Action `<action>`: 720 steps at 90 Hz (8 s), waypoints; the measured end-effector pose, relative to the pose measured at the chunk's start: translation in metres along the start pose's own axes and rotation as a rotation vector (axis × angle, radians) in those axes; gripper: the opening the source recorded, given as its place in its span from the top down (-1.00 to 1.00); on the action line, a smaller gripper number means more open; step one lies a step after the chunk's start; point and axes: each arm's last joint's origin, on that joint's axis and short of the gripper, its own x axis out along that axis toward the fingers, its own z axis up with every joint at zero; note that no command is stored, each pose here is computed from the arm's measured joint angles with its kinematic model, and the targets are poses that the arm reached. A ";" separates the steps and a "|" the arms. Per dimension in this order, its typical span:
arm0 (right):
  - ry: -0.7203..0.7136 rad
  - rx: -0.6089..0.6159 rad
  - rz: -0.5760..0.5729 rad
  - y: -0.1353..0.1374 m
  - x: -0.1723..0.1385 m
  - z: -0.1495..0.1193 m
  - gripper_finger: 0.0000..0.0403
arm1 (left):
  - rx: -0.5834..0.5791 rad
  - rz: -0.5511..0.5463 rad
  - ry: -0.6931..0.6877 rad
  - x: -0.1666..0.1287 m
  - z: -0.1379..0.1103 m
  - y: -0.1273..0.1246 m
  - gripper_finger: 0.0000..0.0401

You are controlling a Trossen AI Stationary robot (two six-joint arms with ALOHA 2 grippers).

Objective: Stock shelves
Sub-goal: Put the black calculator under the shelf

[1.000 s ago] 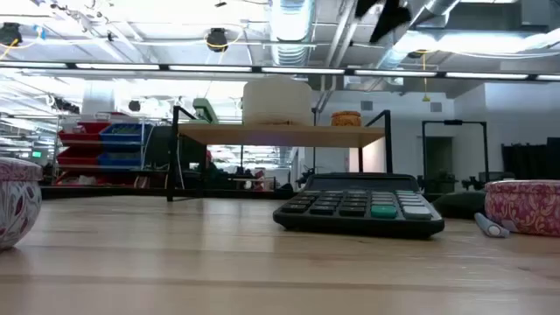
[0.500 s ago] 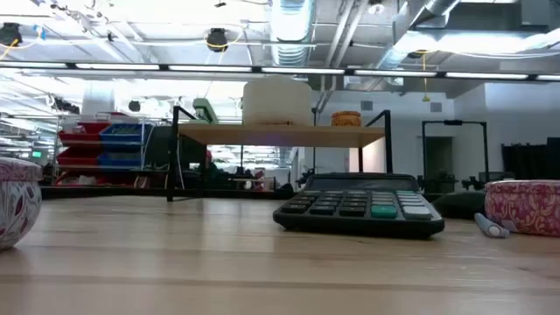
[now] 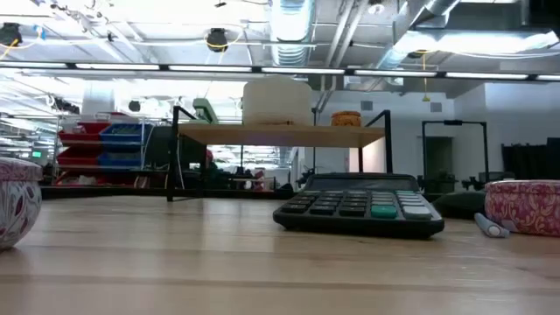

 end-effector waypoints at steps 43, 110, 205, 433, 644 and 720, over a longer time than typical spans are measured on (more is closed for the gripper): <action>-0.115 -0.006 0.148 -0.004 0.027 0.068 -0.83 | 0.015 -0.004 0.003 0.000 0.000 0.000 -0.18; -0.046 0.103 0.296 -0.104 0.086 0.142 -0.55 | 0.007 -0.004 0.002 0.000 0.000 0.000 -0.18; -0.424 0.270 0.593 -0.079 0.030 0.193 0.94 | 0.011 -0.001 0.007 0.000 -0.001 0.000 -0.18; -0.559 0.461 0.469 0.003 0.142 0.253 0.97 | 0.005 -0.044 0.031 0.000 -0.001 -0.001 -0.18; -0.907 0.892 0.288 -0.069 0.112 0.318 1.00 | 0.012 -0.036 0.040 0.000 -0.003 0.000 -0.18; -0.918 0.959 0.370 -0.038 0.143 0.309 1.00 | 0.014 -0.037 0.042 0.000 -0.003 0.000 -0.18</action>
